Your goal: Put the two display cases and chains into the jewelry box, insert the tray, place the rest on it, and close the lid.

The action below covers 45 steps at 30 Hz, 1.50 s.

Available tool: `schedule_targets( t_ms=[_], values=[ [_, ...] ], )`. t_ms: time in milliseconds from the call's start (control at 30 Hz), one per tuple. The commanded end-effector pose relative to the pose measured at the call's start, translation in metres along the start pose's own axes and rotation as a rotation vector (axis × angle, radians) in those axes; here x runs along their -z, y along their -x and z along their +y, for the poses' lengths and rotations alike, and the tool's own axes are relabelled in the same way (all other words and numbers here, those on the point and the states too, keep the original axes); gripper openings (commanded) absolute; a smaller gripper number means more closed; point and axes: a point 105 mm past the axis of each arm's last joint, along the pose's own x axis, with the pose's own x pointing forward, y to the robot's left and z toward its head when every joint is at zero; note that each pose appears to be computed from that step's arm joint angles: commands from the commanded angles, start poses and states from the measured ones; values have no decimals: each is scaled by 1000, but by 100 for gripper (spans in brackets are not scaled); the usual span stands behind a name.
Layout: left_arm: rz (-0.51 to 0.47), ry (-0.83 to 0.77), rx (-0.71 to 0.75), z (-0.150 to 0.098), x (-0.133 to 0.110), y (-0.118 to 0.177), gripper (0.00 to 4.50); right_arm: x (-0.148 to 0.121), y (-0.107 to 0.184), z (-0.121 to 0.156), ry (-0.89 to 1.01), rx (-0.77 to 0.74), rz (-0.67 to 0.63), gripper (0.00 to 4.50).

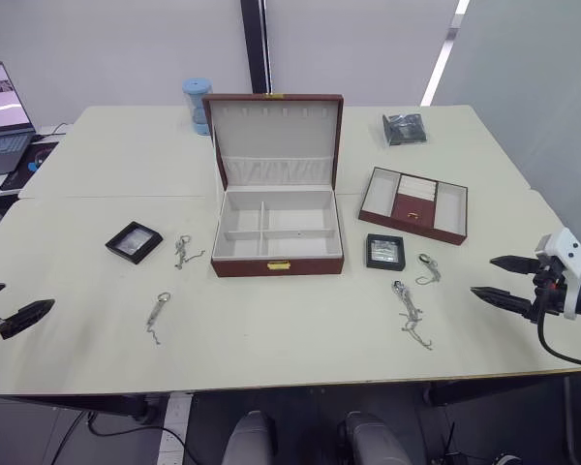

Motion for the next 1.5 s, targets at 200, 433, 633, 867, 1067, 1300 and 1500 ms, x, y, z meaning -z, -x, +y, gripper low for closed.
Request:
schedule_targets(
  t_ms=[200,433,633,867,1067,1300,1500],
  values=[
    [-60,-37,-17,7,-20,3,450,-8,6,-5,44,24,-13,448],
    [-89,-19,-15,3,-20,1,450,-20,2,-2,61,8,-63,448],
    [-164,21,-4,-18,-21,-2,450,-44,-15,31,79,-124,-223,448],
    [-200,58,-9,-32,-16,-3,450,-57,-35,79,113,-295,-287,448],
    [-255,61,-43,-32,-26,-23,450,-80,-57,122,156,-424,-382,448],
    [-290,53,36,-51,-43,-60,450,-93,-78,142,189,-464,-421,448],
    [-279,21,121,-65,-58,-90,450,-105,-91,150,204,-449,-438,448]
  ],
)
